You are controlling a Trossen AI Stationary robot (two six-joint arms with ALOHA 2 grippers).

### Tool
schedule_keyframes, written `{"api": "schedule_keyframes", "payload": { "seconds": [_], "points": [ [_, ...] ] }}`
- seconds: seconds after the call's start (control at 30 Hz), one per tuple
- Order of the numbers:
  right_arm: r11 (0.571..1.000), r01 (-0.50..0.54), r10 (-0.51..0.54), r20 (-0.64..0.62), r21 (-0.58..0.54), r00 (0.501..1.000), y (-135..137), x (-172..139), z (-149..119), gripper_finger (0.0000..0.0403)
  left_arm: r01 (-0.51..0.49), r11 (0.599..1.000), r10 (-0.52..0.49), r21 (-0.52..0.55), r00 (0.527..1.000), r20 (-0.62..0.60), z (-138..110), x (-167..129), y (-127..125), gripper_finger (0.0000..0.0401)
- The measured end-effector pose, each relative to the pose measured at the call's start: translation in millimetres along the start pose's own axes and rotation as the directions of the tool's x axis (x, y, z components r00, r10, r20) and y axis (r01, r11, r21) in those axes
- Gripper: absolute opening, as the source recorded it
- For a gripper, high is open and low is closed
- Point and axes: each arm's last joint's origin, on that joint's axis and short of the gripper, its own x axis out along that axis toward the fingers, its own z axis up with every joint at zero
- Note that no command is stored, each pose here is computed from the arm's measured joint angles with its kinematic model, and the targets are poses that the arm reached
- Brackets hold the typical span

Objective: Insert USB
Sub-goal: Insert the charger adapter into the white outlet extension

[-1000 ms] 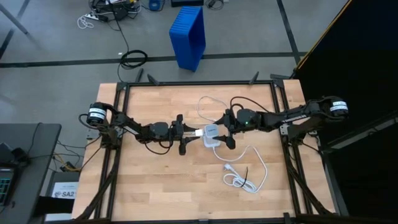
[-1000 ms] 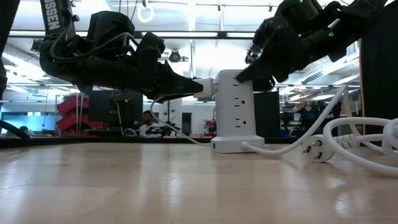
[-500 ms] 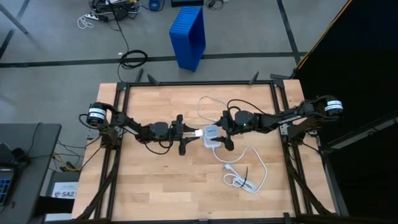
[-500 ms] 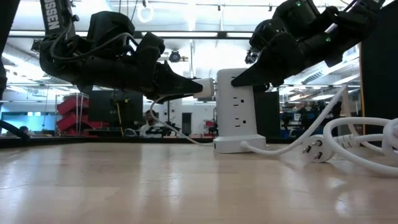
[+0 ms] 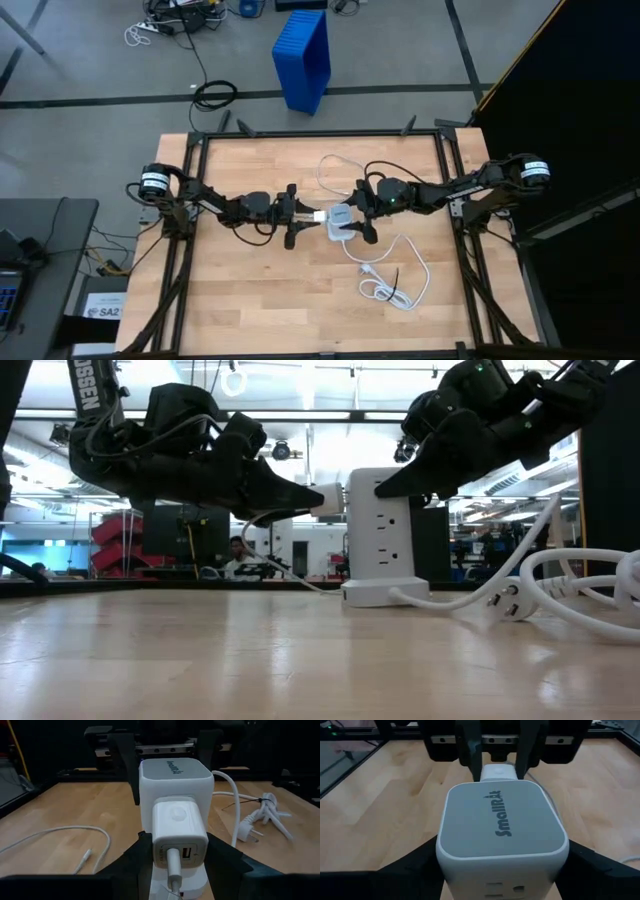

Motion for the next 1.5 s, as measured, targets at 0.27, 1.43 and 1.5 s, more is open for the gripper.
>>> {"api": "schedule_keyframes", "payload": {
  "seconds": [0.27,1.43,1.5],
  "points": [
    [0.999,0.040,-0.040,0.000,0.024,0.999,0,0,-1,0.0261,0.009,0.999,-0.010,-0.033,1.000,-0.019,3,6,0,0.0125],
    [0.999,0.045,-0.043,-0.095,0.015,0.994,8,6,13,0.0261,0.013,1.000,-0.020,-0.026,0.950,-0.312,50,27,1,0.0125],
    [0.999,0.045,-0.043,-0.095,0.015,0.995,8,6,13,0.0261,0.013,1.000,-0.020,-0.026,0.950,-0.313,50,27,1,0.0125]
  ]
}}
